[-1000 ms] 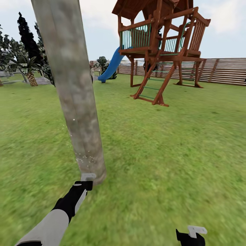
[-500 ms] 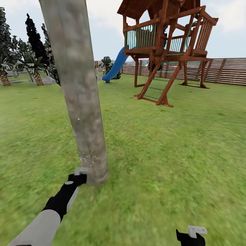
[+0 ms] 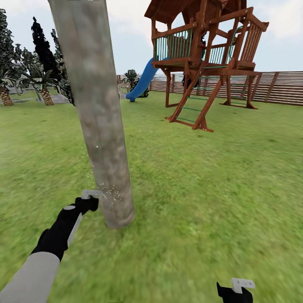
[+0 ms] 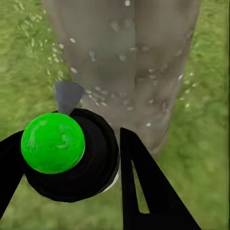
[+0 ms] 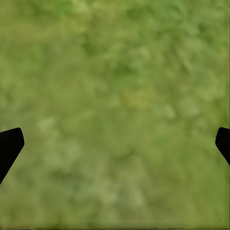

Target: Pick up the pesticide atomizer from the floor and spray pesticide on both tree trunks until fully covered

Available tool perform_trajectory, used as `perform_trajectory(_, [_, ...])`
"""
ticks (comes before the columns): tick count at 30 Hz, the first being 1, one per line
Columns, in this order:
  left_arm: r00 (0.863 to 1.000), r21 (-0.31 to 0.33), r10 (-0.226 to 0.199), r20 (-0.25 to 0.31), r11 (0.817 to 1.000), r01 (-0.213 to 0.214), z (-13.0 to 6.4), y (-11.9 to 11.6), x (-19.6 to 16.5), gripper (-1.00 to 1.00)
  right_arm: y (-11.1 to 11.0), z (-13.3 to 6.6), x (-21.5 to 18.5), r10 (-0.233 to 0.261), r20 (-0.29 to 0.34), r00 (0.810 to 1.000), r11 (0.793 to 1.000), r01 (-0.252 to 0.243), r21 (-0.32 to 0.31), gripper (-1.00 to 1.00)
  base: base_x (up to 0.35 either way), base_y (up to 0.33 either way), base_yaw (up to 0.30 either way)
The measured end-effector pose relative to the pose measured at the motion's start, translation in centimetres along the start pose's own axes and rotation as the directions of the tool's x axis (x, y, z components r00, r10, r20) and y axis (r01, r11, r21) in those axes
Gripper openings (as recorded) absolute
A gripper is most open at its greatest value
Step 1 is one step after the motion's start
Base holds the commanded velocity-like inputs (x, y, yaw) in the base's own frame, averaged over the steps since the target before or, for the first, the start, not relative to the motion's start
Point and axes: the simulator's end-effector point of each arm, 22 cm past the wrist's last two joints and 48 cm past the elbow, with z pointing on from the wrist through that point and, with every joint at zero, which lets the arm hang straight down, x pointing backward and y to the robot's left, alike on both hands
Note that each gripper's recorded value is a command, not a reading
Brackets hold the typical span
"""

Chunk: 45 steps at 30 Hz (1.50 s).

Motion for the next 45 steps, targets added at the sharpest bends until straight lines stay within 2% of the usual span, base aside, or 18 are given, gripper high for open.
perform_trajectory(5, [1.0, 0.049, -0.017, 0.003, 0.999, 0.017, -0.3, -3.7, -1.1, -1.0, 0.0, 0.0, 0.0, 0.0, 0.0, 1.0, 1.0, 0.0, 0.0, 1.0, -0.118, 0.0, 0.0])
perform_trajectory(6, [1.0, 0.049, -0.018, 0.021, 0.999, 0.017, -0.6, -3.7, -2.1, -1.0, 0.0, 0.0, 0.0, 0.0, 0.0, 1.0, 1.0, 0.0, 0.0, 1.0, -0.005, 0.0, 0.0])
perform_trajectory(12, [0.999, 0.015, -0.021, -0.045, 1.0, 0.022, -1.5, -1.3, -2.7, -1.0, 0.0, 0.0, 0.0, 0.0, 0.0, 1.0, 1.0, 0.0, 0.0, 1.0, -0.001, 0.0, 0.0])
perform_trajectory(14, [0.999, 0.048, -0.015, -0.035, 0.999, 0.017, -1.6, -3.5, -3.2, -1.0, 0.0, 0.0, 0.0, 0.0, 0.0, 1.0, 1.0, 0.0, 0.0, 1.0, 0.0, 0.0, 0.0])
perform_trajectory(16, [0.999, 0.098, 0.029, -0.018, 0.995, -0.027, -2.8, -7.0, -5.1, -1.0, 0.0, 0.0, 0.0, 0.0, 0.0, 1.0, 1.0, 0.0, 0.0, 1.0, 0.0, 0.0, 0.0])
perform_trajectory(17, [0.999, 0.1, 0.046, -0.002, 0.994, -0.046, -3.8, -7.5, -6.7, -1.0, 0.0, 0.0, 0.0, 0.0, 0.0, 1.0, 1.0, 0.0, 0.0, 1.0, 0.0, 0.0, 0.0])
perform_trajectory(20, [0.999, 0.095, 0.043, 0.024, 0.994, -0.045, -4.8, -6.4, -8.3, -1.0, 0.0, 0.0, 0.0, 0.001, 0.0, 1.0, 1.0, -0.001, 0.0, 1.0, 0.0, 0.0, 0.0])
perform_trajectory(22, [0.999, 0.123, -0.032, 0.022, 0.992, 0.029, -5.1, -2.7, -8.2, -1.0, 0.0, 0.0, 0.0, 0.0, 0.0, 1.0, 1.0, 0.0, 0.0, 1.0, 0.0, 0.0, 0.0])
perform_trajectory(25, [0.999, 0.14, -0.049, 0.02, 0.989, 0.046, -5.3, -1.8, -8.1, -1.0, 0.0, 0.0, 0.0, 0.001, 0.0, 1.0, 1.0, -0.001, 0.0, 1.0, 0.0, 0.0, 0.0])
perform_trajectory(27, [1.0, 0.172, -0.022, 0.016, 0.985, 0.019, -5.3, -3.8, -8.3, -1.0, 0.0, 0.0, 0.0, 0.001, 0.0, 1.0, 1.0, -0.001, 0.0, 1.0, 0.0, 0.0, 0.0])
perform_trajectory(30, [0.998, 0.232, 0.049, -0.048, 0.972, -0.037, -6.2, -8.3, -7.9, -1.0, 0.0, 0.0, 0.0, 0.0, 0.0, 1.0, 1.0, 0.0, -0.002, 1.0, 0.0, 0.0, 0.0])
perform_trajectory(31, [0.997, 0.228, 0.059, -0.047, 0.972, -0.047, -6.7, -8.4, -8.4, -1.0, 0.1, 0.0, 0.0, 0.001, 0.0, 1.0, 1.0, -0.001, -0.002, 1.0, 0.0, 0.0, 0.0])
perform_trajectory(33, [0.999, 0.2, 0.037, -0.023, 0.979, -0.032, -7.4, -6.7, -10.1, -1.0, 0.1, 0.0, 0.0, 0.0, 0.0, 1.0, 1.0, 0.0, -0.003, 1.0, 0.0, 0.0, 0.0])
perform_trajectory(36, [0.998, 0.117, -0.047, -0.034, 0.992, 0.05, -8.0, -0.7, -12.0, -1.0, 0.1, 0.0, 0.0, 0.0, 0.0, 1.0, 1.0, 0.0, -0.003, 1.0, 0.0, 0.0, 0.0])
perform_trajectory(38, [0.998, 0.134, -0.053, -0.031, 0.989, 0.056, -8.2, -1.2, -12.5, -1.0, 0.1, 0.0, 0.0, 0.001, 0.0, 1.0, 1.0, -0.001, -0.003, 1.0, 0.0, 0.0, 0.0])
perform_trajectory(40, [0.999, 0.191, 0.036, -0.033, 0.981, -0.029, -8.4, -5.3, -12.6, -1.0, 0.1, 0.0, 0.0, 0.0, 0.0, 1.0, 1.0, 0.0, -0.003, 1.0, 0.0, 0.0, 0.0])
perform_trajectory(42, [0.997, 0.197, 0.075, 0.022, 0.977, -0.078, -9.5, -6.7, -15.6, -1.0, 0.1, 0.0, 0.0, 0.0, 0.0, 1.0, 1.0, 0.0, -0.003, 1.0, 0.0, 0.0, 0.0])
perform_trajectory(45, [0.998, 0.146, 0.008, 0.059, 0.989, -0.016, -9.9, -2.8, -18.3, -1.0, 0.1, 0.0, 0.0, 0.001, 0.0, 1.0, 1.0, -0.001, -0.003, 1.0, 0.0, 0.0, 0.0])
